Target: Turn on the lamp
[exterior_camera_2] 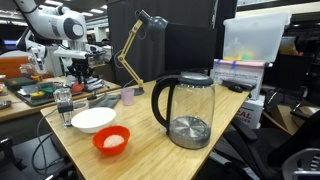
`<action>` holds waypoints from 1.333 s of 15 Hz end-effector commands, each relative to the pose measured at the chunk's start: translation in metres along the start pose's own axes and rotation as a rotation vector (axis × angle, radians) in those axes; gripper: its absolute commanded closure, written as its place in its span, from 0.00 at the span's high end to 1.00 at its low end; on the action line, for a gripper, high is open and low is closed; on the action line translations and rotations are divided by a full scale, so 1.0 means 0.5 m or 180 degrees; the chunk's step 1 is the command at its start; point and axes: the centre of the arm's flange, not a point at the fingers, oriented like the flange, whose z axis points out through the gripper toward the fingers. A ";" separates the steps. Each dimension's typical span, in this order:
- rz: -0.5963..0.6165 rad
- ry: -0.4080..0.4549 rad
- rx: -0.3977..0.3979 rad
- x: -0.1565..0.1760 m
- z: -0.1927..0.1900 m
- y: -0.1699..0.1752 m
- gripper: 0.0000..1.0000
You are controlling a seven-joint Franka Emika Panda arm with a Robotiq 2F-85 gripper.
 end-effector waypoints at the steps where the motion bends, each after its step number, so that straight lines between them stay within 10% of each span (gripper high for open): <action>1: 0.0088 -0.0092 0.0018 0.014 0.023 0.013 0.01; 20: 0.0147 -0.0058 -0.0004 0.041 0.063 0.051 0.00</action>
